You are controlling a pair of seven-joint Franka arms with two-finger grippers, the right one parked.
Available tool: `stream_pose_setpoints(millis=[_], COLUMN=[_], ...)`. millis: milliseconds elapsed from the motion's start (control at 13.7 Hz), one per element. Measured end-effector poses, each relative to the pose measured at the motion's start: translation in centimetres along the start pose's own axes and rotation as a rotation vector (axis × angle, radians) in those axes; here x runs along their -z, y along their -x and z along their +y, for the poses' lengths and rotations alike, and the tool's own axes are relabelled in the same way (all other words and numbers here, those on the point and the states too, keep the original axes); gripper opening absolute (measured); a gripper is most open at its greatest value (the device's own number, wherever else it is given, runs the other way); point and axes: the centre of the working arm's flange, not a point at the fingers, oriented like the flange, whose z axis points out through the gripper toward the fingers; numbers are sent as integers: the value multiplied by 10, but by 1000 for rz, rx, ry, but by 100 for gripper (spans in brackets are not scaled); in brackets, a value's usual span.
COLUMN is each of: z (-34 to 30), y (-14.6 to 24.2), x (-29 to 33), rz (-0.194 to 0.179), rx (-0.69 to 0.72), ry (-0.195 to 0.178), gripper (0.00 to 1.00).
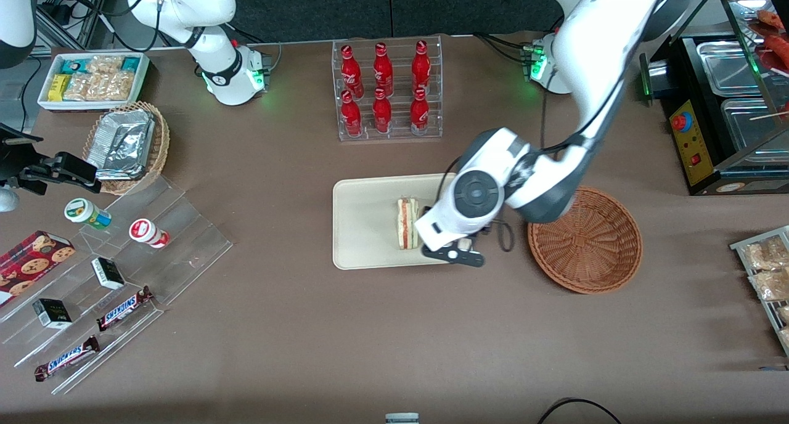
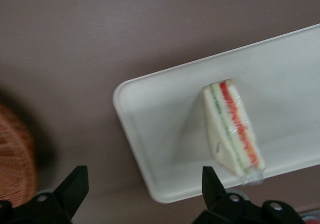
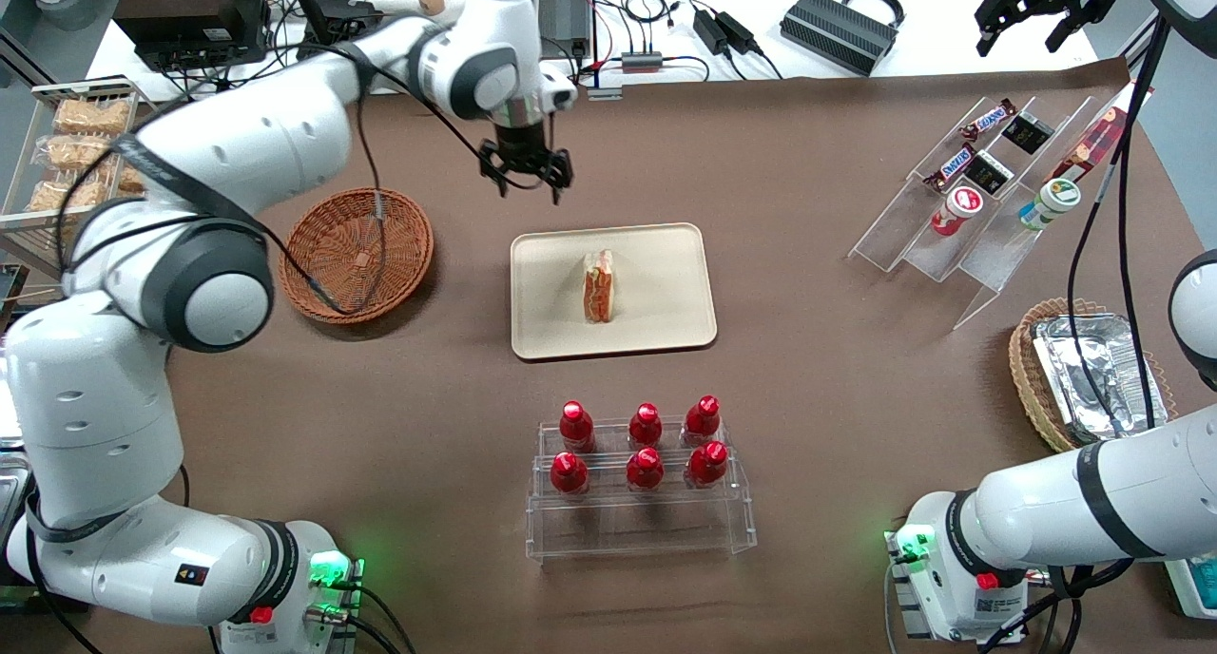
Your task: Place sandwich from basket to tray
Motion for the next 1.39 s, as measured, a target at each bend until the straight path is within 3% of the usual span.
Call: stream_pose_setpoints(millis=[219, 511, 803, 1168, 1387], z=[-54, -139, -203, -213, -246], y=[20, 36, 45, 53, 70], x=[41, 82, 104, 103, 103], rz=[-82, -113, -99, -103, -65], rx=[31, 58, 139, 162, 213], ry=[-20, -13, 41, 29, 0], gripper=[100, 100, 100, 100, 100])
